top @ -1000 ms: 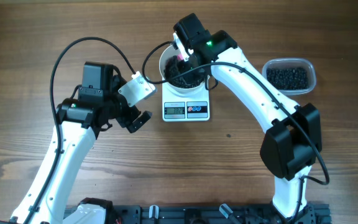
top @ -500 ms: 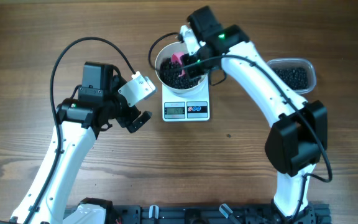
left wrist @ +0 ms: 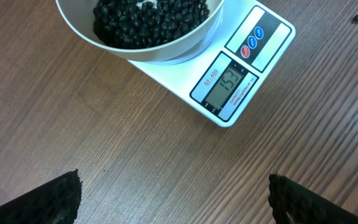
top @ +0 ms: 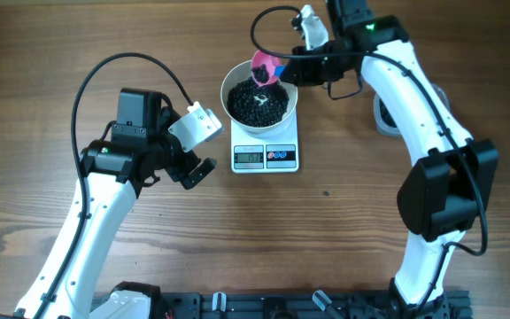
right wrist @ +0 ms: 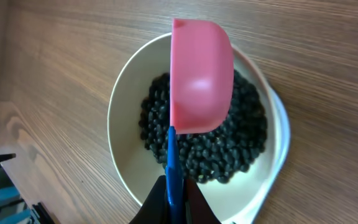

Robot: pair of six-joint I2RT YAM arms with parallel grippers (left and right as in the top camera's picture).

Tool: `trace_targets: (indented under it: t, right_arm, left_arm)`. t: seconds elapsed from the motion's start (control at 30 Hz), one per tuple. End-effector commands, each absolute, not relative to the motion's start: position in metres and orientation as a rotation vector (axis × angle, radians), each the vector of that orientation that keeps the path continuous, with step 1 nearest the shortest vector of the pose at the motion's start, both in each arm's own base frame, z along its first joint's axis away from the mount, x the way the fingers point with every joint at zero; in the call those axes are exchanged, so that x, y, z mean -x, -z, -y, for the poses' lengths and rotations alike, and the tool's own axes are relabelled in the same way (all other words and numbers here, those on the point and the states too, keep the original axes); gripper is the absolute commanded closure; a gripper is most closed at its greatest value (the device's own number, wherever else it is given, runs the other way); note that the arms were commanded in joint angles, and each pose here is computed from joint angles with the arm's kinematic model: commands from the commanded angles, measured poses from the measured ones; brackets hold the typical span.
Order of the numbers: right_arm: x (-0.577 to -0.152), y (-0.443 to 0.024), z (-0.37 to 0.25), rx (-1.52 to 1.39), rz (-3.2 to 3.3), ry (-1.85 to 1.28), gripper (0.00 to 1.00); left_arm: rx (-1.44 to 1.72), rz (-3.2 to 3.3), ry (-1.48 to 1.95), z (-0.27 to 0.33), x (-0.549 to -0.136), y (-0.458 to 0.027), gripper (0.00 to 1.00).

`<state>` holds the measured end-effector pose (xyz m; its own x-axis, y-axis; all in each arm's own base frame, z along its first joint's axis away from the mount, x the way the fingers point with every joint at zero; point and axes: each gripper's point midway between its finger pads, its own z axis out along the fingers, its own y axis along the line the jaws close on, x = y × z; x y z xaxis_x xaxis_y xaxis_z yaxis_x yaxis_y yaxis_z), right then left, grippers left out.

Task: Scoop item into bowl and weigh 150g on scale
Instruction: 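Lift the scoop out of the bowl and carry it to the tub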

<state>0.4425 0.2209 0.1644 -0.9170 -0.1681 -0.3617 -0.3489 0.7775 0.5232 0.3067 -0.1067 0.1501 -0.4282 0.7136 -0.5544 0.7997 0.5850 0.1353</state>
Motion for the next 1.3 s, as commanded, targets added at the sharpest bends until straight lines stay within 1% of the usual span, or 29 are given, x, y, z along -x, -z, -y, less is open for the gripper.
trace_targets:
  t: [0.0, 0.2, 0.43, 0.57, 0.7, 0.8, 0.83, 0.9, 1.07, 1.17, 1.27]
  right_arm:
    - [-0.438, -0.208, -0.21, 0.384, -2.602, -0.91, 0.96]
    - [-0.428, -0.208, -0.206, 0.393, -2.63, -0.945, 0.96]
    - [-0.426, -0.213, -0.205, 0.392, -2.621, -0.948, 0.96]
    - [-0.424, -0.221, -0.192, 0.357, -2.621, -0.966, 0.96]
    - [-0.416, -0.234, -0.16, 0.295, -2.618, -1.024, 0.96]
    - [-0.413, -0.243, -0.125, 0.231, -2.615, -0.989, 0.96]
    - [-0.409, -0.246, -0.101, 0.187, -2.621, -0.957, 0.96]
    - [-0.401, -0.247, -0.072, 0.125, -2.648, -0.908, 0.96]
    - [-0.379, -0.233, 0.0, -0.094, -2.763, -0.759, 0.96]
    - [-0.375, -0.226, 0.024, -0.202, -2.799, -0.666, 0.96]
    - [-0.366, -0.214, 0.046, -0.308, -2.885, -0.467, 0.96]
  left_arm:
    - [-1.216, -2.236, 0.216, 0.108, -0.305, -0.148, 0.0]
    - [-1.216, -2.236, 0.216, 0.108, -0.305, -0.148, 0.0]
    - [-1.216, -2.236, 0.216, 0.108, -0.305, -0.148, 0.0]
    - [-1.216, -2.236, 0.216, 0.108, -0.305, -0.148, 0.0]
    - [-1.216, -2.236, 0.217, 0.108, -0.305, -0.148, 0.0]
    - [-1.216, -2.236, 0.216, 0.108, -0.305, -0.148, 0.0]
    - [-1.216, -2.236, 0.216, 0.108, -0.305, -0.148, 0.0]
    - [-1.216, -2.236, 0.216, 0.108, -0.305, -0.148, 0.0]
    - [-1.216, -2.236, 0.216, 0.108, -0.305, -0.148, 0.0]
    - [-1.216, -2.236, 0.216, 0.108, -0.305, -0.148, 0.0]
    - [-1.216, -2.236, 0.216, 0.108, -0.305, -0.148, 0.0]
